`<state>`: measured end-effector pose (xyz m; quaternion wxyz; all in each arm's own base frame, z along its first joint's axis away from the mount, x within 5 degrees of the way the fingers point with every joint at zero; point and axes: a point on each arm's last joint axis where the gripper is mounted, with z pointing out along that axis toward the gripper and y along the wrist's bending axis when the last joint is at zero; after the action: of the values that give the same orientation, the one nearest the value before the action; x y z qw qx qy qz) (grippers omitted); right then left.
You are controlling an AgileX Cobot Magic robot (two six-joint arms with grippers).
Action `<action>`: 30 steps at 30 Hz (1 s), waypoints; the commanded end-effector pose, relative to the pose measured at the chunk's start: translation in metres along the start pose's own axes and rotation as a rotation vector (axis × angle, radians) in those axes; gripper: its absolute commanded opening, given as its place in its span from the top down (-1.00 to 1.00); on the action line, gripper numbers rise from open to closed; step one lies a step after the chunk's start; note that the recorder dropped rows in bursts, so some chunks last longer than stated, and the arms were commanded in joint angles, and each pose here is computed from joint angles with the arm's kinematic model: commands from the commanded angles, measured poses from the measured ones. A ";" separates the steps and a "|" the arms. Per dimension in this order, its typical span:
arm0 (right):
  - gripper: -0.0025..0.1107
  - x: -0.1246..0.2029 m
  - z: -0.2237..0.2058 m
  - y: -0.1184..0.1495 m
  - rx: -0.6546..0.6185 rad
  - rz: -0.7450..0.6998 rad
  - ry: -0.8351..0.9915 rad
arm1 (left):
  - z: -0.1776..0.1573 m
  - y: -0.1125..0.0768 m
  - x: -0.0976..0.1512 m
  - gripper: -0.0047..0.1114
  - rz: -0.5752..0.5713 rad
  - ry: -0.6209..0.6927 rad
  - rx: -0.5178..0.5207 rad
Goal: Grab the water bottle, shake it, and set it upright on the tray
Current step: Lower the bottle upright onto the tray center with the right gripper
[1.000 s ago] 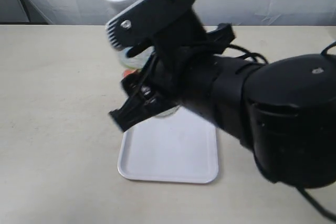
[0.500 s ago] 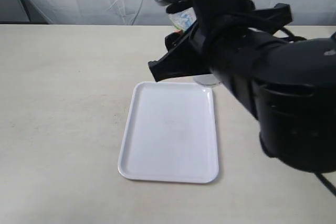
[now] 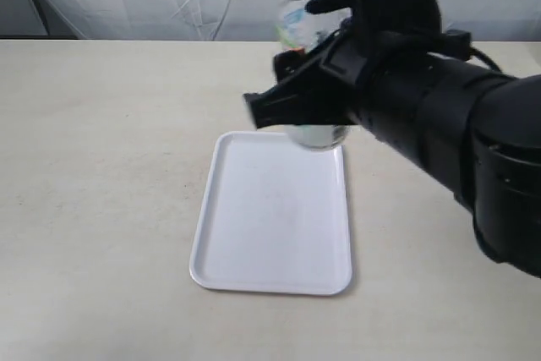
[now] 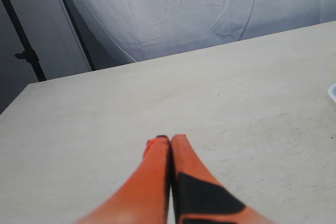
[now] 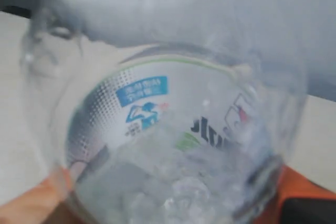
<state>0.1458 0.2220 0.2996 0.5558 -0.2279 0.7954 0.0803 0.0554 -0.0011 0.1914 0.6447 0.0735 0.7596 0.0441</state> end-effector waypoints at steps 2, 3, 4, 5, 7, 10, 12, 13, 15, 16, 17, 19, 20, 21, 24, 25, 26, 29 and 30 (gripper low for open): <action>0.97 0.012 -0.003 0.003 -0.116 -0.133 0.022 | 0.000 0.000 0.000 0.91 -0.003 -0.014 -0.001; 0.97 0.008 -0.005 -0.001 -0.090 -0.112 0.012 | 0.000 0.000 0.000 0.91 -0.003 -0.014 -0.001; 0.97 0.003 -0.008 -0.006 -0.045 -0.079 -0.007 | 0.000 0.000 0.000 0.91 -0.003 -0.014 -0.001; 0.97 -0.003 -0.010 -0.011 -0.005 -0.037 -0.037 | 0.000 0.000 0.000 0.91 -0.003 -0.014 -0.001; 0.97 -0.008 -0.011 -0.012 -0.014 0.014 -0.063 | 0.000 0.000 0.000 0.91 -0.003 -0.014 -0.001; 0.97 -0.003 -0.011 -0.007 -0.058 -0.034 -0.018 | 0.000 0.000 0.000 0.91 -0.003 -0.014 -0.001; 0.97 0.013 -0.005 -0.003 -0.073 -0.042 0.027 | 0.000 0.000 0.000 0.91 -0.003 -0.014 -0.001; 0.97 0.021 -0.001 -0.002 -0.070 -0.041 0.052 | 0.000 0.000 0.000 0.91 -0.003 -0.014 -0.001; 0.97 0.036 0.004 0.000 -0.055 -0.045 0.098 | 0.000 0.000 0.000 0.91 -0.003 -0.014 -0.001; 0.97 0.039 0.005 0.000 -0.054 -0.051 0.106 | 0.000 0.000 0.000 0.91 -0.003 -0.014 -0.001; 0.97 0.039 0.005 -0.001 -0.042 -0.052 0.105 | 0.000 0.000 0.000 0.91 -0.003 -0.014 -0.001; 0.97 0.030 0.003 -0.002 -0.044 -0.045 0.072 | 0.000 0.000 0.000 0.91 -0.003 -0.014 -0.001; 0.97 0.022 0.001 -0.003 -0.049 -0.039 0.036 | 0.000 0.000 0.000 0.91 -0.003 -0.014 -0.001; 0.97 0.015 -0.001 -0.003 -0.056 -0.020 -0.001 | 0.000 0.000 0.000 0.91 -0.003 -0.014 -0.001; 0.97 0.007 0.001 0.000 -0.078 0.061 -0.093 | 0.000 0.000 0.000 0.91 -0.003 -0.014 -0.001; 0.97 0.010 0.007 0.001 -0.102 0.087 -0.103 | 0.000 0.000 0.000 0.91 -0.003 -0.014 -0.001; 0.97 0.012 0.012 0.002 -0.125 0.090 -0.116 | 0.000 0.000 0.000 0.91 -0.003 -0.014 -0.001; 0.97 0.025 0.036 -0.005 -0.181 0.162 -0.096 | 0.000 0.000 0.000 0.91 -0.003 -0.014 -0.001; 0.97 0.030 0.044 -0.007 -0.194 0.171 -0.081 | 0.000 0.000 0.000 0.91 -0.003 -0.014 -0.001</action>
<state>0.1632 0.2251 0.2706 0.5639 -0.2069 0.7768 0.1894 0.0554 -0.0011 0.1914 0.6447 0.0735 0.7596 0.0441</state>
